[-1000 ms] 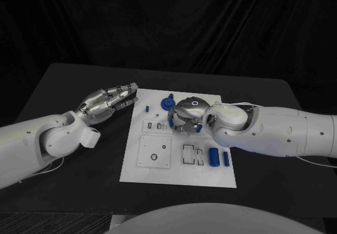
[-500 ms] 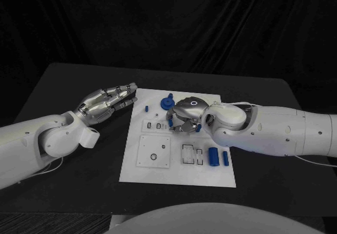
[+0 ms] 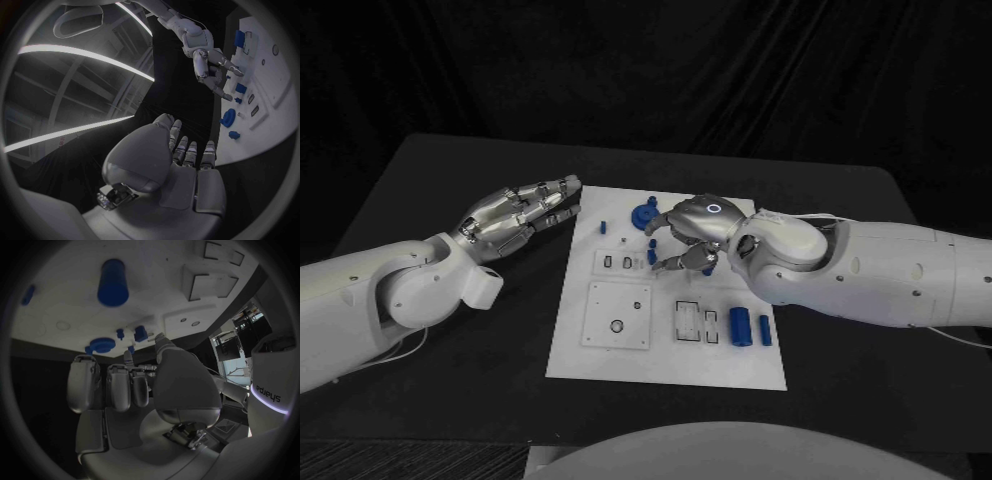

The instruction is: Assemble the parts on the task board

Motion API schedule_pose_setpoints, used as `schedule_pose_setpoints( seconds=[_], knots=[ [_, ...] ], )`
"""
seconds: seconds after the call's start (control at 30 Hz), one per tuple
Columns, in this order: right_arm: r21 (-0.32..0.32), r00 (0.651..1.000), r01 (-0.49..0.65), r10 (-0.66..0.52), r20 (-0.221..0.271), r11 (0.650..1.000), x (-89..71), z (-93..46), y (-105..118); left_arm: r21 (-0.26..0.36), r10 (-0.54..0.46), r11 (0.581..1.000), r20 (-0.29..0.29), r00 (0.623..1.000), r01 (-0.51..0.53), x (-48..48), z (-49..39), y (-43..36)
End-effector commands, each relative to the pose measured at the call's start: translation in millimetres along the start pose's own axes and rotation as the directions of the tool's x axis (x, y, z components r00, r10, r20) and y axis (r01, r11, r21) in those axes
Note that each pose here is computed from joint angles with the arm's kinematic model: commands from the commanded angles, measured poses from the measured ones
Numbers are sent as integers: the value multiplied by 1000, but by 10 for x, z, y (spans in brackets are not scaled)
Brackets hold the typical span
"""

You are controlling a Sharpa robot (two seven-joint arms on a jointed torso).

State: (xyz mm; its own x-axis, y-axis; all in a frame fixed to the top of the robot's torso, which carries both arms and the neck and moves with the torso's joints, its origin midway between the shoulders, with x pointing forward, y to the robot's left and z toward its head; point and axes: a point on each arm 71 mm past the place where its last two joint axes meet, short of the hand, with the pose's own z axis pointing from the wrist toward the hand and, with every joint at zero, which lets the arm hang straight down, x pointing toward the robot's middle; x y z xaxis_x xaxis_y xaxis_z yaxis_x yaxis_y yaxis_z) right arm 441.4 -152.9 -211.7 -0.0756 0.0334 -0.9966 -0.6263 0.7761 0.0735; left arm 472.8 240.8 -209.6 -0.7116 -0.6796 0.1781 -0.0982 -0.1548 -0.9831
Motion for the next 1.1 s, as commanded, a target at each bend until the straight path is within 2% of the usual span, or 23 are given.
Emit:
schedule_pose_setpoints(
  seconds=[0.03, 0.2, 0.27, 0.3, 0.4, 0.5, 0.6, 0.73, 0.8, 0.93, 1.0, 1.1],
  knots=[
    [-52, 982, -4, 14, 188, 999, -293, -53, 7, 19, 15, 1000, 29, 999, -16, 4, -11, -28],
    [-67, 955, 19, 2, 295, 998, -657, -204, -67, 36, 62, 997, 60, 996, -65, 16, -18, -103],
    [-69, 943, 25, 0, 333, 997, -786, -272, -106, 39, 116, 992, 59, 992, -118, 29, -19, -134],
    [-69, 931, 29, -2, 366, 997, -887, -329, -144, 45, 173, 983, 56, 983, -176, 45, -17, -167],
    [-59, 915, 38, -11, 403, 998, -1007, -412, -217, 58, 274, 959, 52, 960, -276, 74, 13, -251],
    [-32, 904, 40, -23, 428, 999, -1089, -495, -328, 51, 416, 907, 38, 909, -417, 113, 81, -356],
    [-4, 904, 21, -17, 427, 1000, -1115, -529, -423, 34, 550, 834, 16, 835, -551, 145, 148, -432],
    [32, 909, -34, 17, 416, 999, -1122, -536, -535, 0, 719, 694, -45, 693, -720, 222, 268, -497],
    [42, 910, -49, 27, 414, 998, -1122, -534, -568, -31, 763, 641, -82, 641, -767, 266, 326, -502],
    [57, 912, -64, 35, 408, 996, -1111, -525, -614, -89, 802, 575, -135, 582, -813, 343, 445, -499],
    [65, 916, -68, 36, 401, 996, -1096, -528, -637, -108, 809, 556, -156, 566, -824, 376, 512, -487],
    [82, 919, -77, 39, 393, 994, -1043, -558, -686, -132, 827, 511, -194, 527, -850, 440, 658, -452]
  ],
)
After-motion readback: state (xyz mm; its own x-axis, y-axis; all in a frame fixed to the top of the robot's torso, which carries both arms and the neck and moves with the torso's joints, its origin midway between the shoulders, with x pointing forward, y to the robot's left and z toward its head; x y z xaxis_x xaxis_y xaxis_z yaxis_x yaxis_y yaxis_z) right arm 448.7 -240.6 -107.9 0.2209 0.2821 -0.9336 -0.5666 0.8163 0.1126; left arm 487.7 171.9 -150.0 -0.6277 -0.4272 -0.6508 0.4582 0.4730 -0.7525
